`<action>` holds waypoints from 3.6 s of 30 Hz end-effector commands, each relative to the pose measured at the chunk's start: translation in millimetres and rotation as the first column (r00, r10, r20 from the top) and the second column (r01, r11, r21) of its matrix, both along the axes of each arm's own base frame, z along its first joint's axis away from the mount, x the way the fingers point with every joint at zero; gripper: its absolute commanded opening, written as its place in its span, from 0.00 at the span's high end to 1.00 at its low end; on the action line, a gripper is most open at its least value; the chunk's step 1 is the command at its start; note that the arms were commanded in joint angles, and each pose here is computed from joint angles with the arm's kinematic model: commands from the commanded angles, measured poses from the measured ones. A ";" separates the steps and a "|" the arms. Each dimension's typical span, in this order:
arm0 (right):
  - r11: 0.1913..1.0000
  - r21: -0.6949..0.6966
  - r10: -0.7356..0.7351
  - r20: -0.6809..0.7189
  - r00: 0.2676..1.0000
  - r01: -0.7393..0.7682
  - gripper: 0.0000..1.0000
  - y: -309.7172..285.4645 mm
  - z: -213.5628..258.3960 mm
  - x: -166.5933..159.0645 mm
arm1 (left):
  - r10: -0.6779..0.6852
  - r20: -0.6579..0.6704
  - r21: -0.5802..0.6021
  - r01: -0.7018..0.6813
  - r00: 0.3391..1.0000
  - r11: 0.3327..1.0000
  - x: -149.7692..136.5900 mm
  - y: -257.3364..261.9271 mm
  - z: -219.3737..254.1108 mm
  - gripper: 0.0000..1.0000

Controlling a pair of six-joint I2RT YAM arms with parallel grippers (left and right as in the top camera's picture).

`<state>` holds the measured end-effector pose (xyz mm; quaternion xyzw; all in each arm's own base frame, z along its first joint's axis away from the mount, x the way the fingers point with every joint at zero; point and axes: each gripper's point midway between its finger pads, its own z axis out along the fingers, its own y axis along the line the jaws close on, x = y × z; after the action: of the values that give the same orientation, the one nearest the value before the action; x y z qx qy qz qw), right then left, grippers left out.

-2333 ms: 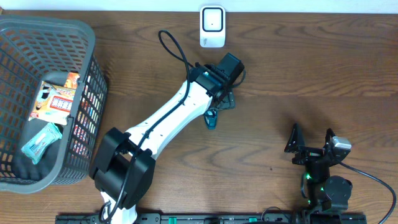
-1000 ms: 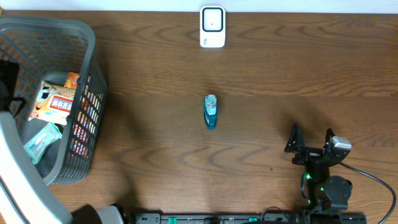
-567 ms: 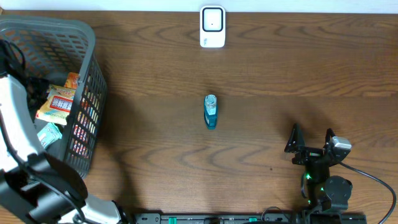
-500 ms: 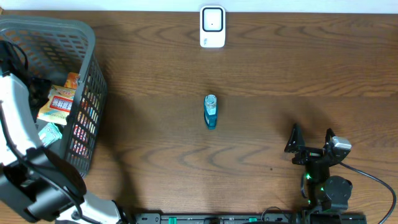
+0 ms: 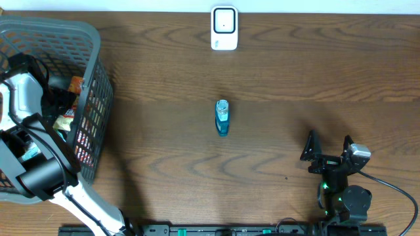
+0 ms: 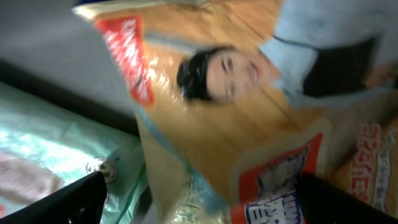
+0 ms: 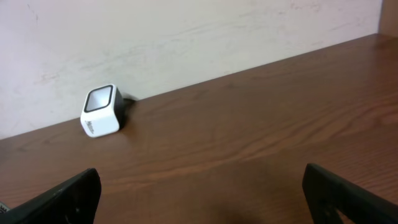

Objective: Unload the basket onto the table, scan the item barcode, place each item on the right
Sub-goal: 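Return the left gripper into the basket toward the snack bag, then lift the yellow snack bag, carry it past the scanner, release it, then reach the left gripper into the basket and grasp the green wipes pack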

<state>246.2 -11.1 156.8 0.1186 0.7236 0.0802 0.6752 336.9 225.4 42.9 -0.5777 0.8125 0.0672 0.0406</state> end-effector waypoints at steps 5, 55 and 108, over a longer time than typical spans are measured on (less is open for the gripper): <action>1.000 -0.009 -0.005 0.000 1.000 0.005 0.01 -0.7 -0.3 -0.3 | 0.049 -0.078 -0.053 -0.053 0.996 0.997 -21.6 -12.7 -40.8 0.76; 1.000 -0.009 -0.005 0.000 1.000 0.005 0.01 -0.7 -0.3 -0.3 | -0.669 0.694 0.578 0.761 -0.267 0.295 22.8 -484.8 335.1 0.93; 1.000 -0.009 -0.005 0.000 1.000 0.005 0.01 -0.7 -0.3 -0.3 | -0.726 0.518 0.693 0.274 0.453 0.666 -21.0 -217.1 411.7 0.33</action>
<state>246.2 -11.1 157.0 0.1187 0.7233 0.0801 0.6755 324.6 -62.3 443.1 -0.1168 0.8363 -0.0370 0.5343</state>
